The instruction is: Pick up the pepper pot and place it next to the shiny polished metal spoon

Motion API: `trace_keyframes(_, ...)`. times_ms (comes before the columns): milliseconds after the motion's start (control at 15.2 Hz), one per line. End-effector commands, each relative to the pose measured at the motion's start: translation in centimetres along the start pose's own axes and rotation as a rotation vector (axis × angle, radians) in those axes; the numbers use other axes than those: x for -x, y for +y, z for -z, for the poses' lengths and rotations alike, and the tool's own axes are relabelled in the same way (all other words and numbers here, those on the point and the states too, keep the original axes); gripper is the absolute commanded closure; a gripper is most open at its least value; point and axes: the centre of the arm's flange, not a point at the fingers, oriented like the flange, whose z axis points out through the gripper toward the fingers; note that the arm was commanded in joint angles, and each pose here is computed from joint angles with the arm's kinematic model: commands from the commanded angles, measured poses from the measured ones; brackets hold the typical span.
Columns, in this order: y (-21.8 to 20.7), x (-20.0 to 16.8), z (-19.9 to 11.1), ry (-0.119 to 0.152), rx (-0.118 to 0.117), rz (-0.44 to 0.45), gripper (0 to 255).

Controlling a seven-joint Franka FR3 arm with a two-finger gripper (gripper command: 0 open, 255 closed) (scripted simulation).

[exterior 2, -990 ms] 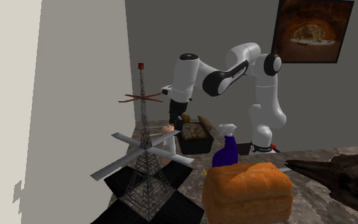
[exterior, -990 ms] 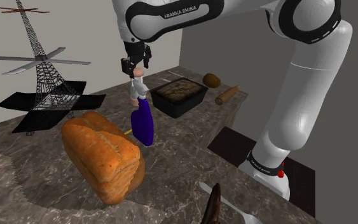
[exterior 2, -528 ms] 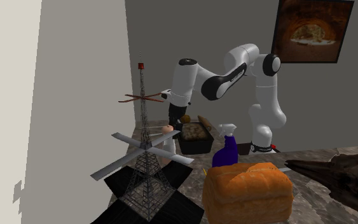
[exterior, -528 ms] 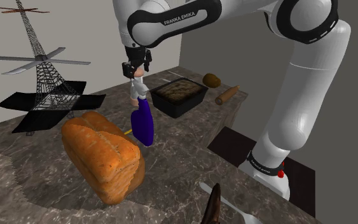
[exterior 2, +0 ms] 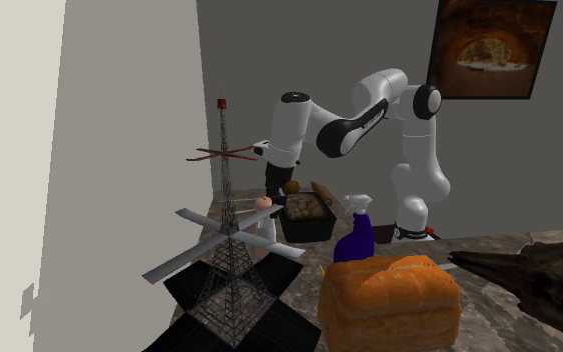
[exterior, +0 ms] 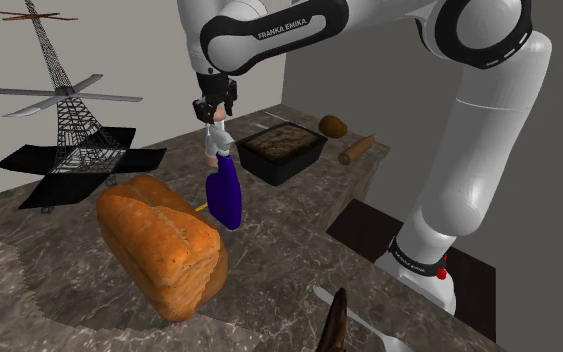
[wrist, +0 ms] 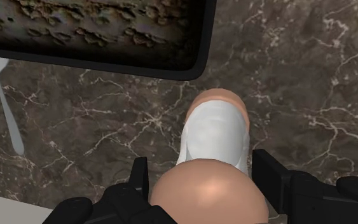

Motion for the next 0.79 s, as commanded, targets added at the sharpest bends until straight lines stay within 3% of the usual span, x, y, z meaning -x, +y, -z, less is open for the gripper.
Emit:
trace_keyframes(0,0.0,0.0,0.0,0.0,0.0,0.0,255)
trace_keyframes(264,0.0,0.0,0.0,0.0,0.0,0.0,255)
trace_keyframes(726,1.0,-0.5,3.5,0.0,0.0,0.0,255)
